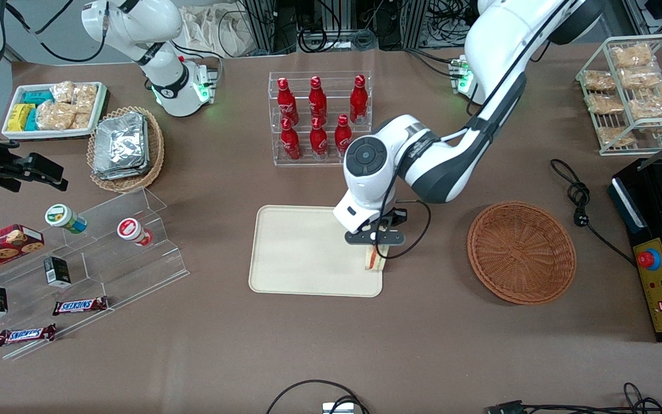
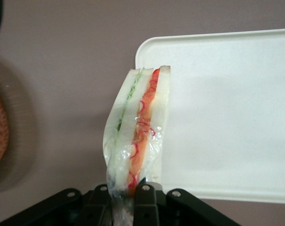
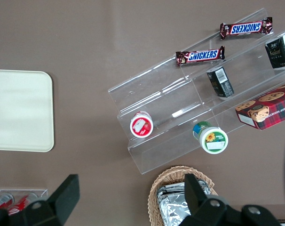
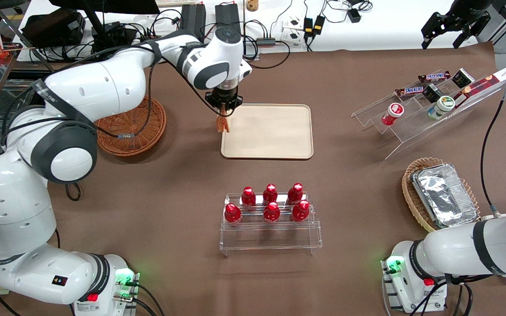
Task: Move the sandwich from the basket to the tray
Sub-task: 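Carry the sandwich over the beige tray and lower it, then open the left gripper to release the sandwich onto the tray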
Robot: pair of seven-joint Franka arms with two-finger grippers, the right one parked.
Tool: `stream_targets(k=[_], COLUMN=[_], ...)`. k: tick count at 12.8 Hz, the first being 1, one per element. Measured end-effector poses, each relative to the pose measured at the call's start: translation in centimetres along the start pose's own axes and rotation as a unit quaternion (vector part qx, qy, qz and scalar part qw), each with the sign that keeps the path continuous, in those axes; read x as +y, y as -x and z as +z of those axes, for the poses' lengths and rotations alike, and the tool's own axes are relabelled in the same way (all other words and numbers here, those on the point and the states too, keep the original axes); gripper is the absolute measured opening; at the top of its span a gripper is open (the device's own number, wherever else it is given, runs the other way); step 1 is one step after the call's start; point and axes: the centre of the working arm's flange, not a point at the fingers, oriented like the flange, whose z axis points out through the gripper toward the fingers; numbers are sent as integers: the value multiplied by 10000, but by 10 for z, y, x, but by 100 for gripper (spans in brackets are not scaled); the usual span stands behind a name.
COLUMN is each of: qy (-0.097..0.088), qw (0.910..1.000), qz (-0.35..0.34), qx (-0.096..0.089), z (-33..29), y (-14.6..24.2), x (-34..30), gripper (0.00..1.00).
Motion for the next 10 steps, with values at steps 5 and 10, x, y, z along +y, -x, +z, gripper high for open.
stream_targets(k=[5, 10], qy=[-171, -176], qw=[9992, 9991], qz=[-218, -246], qx=[292, 291], z=[56, 68], y=[2, 0], x=[29, 35], gripper=[15, 16])
